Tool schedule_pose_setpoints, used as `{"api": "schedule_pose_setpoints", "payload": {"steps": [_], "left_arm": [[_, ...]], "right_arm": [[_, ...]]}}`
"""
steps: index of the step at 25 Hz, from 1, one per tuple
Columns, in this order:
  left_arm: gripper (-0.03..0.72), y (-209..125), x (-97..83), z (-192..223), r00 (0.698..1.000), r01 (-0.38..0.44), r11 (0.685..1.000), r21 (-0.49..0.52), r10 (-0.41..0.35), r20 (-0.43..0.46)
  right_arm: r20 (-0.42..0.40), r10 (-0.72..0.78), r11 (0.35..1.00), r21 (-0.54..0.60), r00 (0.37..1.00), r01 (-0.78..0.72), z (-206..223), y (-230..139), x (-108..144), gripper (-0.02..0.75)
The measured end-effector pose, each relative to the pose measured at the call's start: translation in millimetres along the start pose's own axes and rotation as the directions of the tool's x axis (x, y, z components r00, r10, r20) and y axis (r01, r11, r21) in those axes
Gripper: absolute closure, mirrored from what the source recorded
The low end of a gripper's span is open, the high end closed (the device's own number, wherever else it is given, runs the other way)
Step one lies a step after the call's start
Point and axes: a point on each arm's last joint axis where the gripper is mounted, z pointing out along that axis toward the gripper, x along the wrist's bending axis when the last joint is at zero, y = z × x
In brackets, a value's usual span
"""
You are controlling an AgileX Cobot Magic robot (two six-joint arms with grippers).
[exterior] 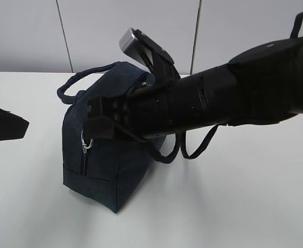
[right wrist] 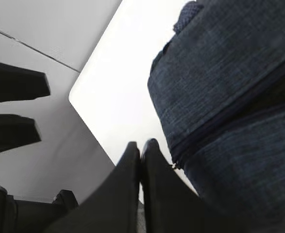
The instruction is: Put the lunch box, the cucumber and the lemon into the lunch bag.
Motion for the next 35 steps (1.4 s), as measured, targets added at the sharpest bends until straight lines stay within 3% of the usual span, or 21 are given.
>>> {"api": "schedule_pose_setpoints", "payload": {"steps": [14, 25, 29, 32, 35], "left_arm": [[0.367, 3.1, -0.7, 44.0, 0.997, 0.005, 0.998, 0.063, -0.01, 0.083], [0.367, 4.5, 0.9, 49.4, 0.997, -0.001, 0.999, 0.054, -0.003, 0.075], [0.367, 6.4, -0.6, 40.5, 0.997, -0.006, 1.0, 0.021, 0.005, 0.076], [0.367, 8.7, -3.1, 25.8, 0.997, -0.015, 0.999, -0.032, 0.017, 0.077], [0.367, 10.2, -5.2, 10.5, 0.997, -0.031, 0.996, -0.085, 0.037, 0.072]], "right_arm": [[0.045, 0.008, 1.0, -0.007, 0.999, -0.008, -15.7, 9.4, -11.9, 0.738], [-0.072, -0.055, 0.987, 0.146, 0.996, 0.065, -18.7, -3.6, -4.5, 0.738], [-0.072, -0.05, 0.979, 0.192, 0.996, 0.063, -11.7, -9.6, -11.7, 0.736], [-0.067, -0.031, 0.974, 0.221, 0.997, 0.045, -3.9, -14.4, -19.7, 0.666], [-0.064, -0.005, 0.969, 0.247, 0.998, 0.021, 3.6, -19.3, -27.4, 0.514]]}}
